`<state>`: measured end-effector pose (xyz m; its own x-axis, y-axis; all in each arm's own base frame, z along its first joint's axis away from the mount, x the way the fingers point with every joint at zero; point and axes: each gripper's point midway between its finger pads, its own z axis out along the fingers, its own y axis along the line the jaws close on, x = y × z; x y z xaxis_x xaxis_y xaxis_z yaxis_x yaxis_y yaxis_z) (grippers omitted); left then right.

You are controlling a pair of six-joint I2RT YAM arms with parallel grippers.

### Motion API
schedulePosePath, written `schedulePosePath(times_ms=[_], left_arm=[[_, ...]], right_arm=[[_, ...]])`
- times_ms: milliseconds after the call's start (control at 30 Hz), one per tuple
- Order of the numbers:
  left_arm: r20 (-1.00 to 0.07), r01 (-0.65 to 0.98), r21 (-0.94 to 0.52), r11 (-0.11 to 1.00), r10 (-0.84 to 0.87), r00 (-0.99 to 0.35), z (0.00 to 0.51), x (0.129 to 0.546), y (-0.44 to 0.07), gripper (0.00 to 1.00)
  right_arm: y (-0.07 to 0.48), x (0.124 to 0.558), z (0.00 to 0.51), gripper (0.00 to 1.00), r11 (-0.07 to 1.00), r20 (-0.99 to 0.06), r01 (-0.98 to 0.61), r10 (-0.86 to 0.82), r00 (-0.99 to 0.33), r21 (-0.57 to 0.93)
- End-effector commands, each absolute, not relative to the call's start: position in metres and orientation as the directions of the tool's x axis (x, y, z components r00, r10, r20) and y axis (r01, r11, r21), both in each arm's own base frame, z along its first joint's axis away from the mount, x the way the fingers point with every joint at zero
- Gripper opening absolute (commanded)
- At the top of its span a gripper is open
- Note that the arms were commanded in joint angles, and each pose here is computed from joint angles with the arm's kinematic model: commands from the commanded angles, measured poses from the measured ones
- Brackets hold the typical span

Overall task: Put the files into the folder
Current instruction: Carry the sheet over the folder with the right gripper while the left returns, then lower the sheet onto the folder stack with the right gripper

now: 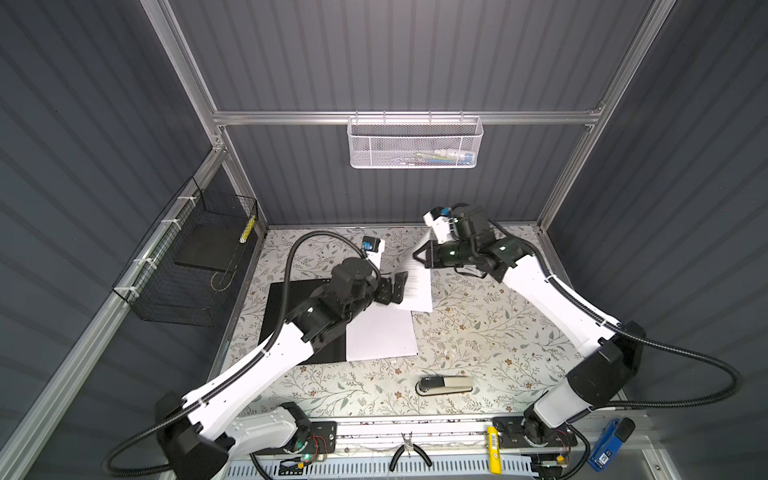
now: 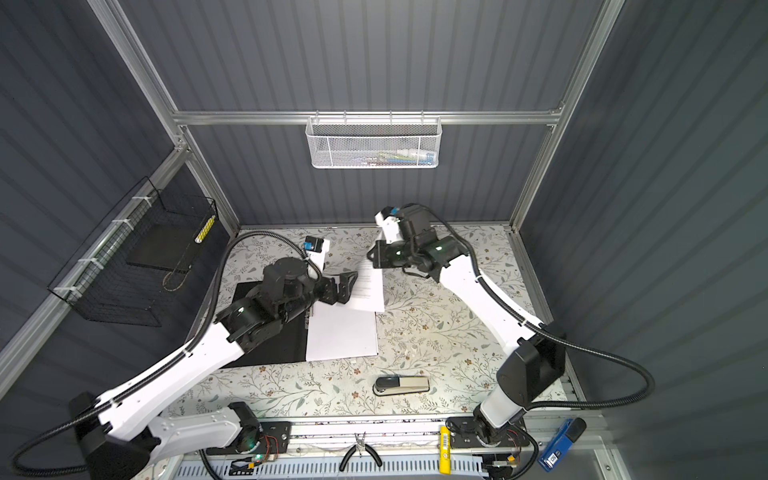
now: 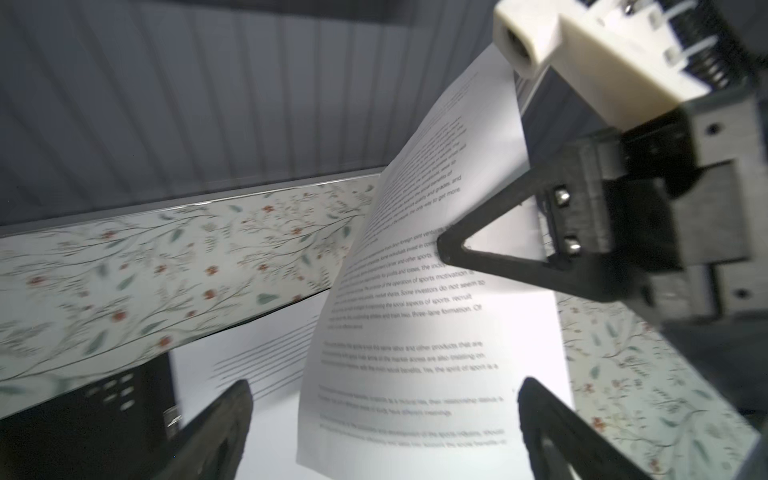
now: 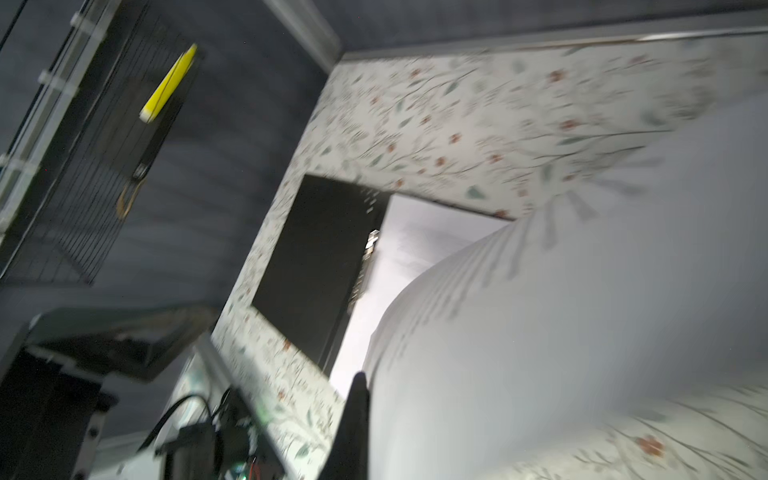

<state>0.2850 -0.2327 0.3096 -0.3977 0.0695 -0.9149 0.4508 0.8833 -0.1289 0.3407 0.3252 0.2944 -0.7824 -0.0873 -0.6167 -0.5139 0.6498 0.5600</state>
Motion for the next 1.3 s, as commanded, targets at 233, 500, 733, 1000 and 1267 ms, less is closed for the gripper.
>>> schedulePosePath(times_ms=[233,500,733,1000,1267], left_arm=[[-0.869,0.265,0.158,0.951,0.261,-0.42,0.267,0.256,-0.138,1.0],[-0.784,0.276,0.262,0.925,0.371,-0.497,0.232,0.264,-0.14,1.0],[-0.801,0.431,0.095,0.897,0.326,-0.502,0.228,0.255,-0.169,1.0],[-0.747,0.427,0.089,0.9,0.344,-0.569,0.21,0.259,-0.169,1.0],[-0.699,0.439,0.072,0.896,0.359,-0.618,0.195,0.262,-0.173,1.0]], right_arm=[[0.316,0.348,0.187,0.0,0.583,-0.38,-0.38,-0.129,-0.916,0.718],[0.315,0.361,0.062,0.0,0.714,-0.216,-0.237,-0.123,-0.969,0.658],[0.322,0.357,0.056,0.0,0.731,-0.213,-0.273,-0.176,-0.961,0.626],[0.333,0.355,0.053,0.0,0.724,-0.198,-0.277,-0.195,-0.961,0.632],[0.348,0.354,0.053,0.0,0.703,-0.193,-0.303,-0.235,-0.953,0.643]])
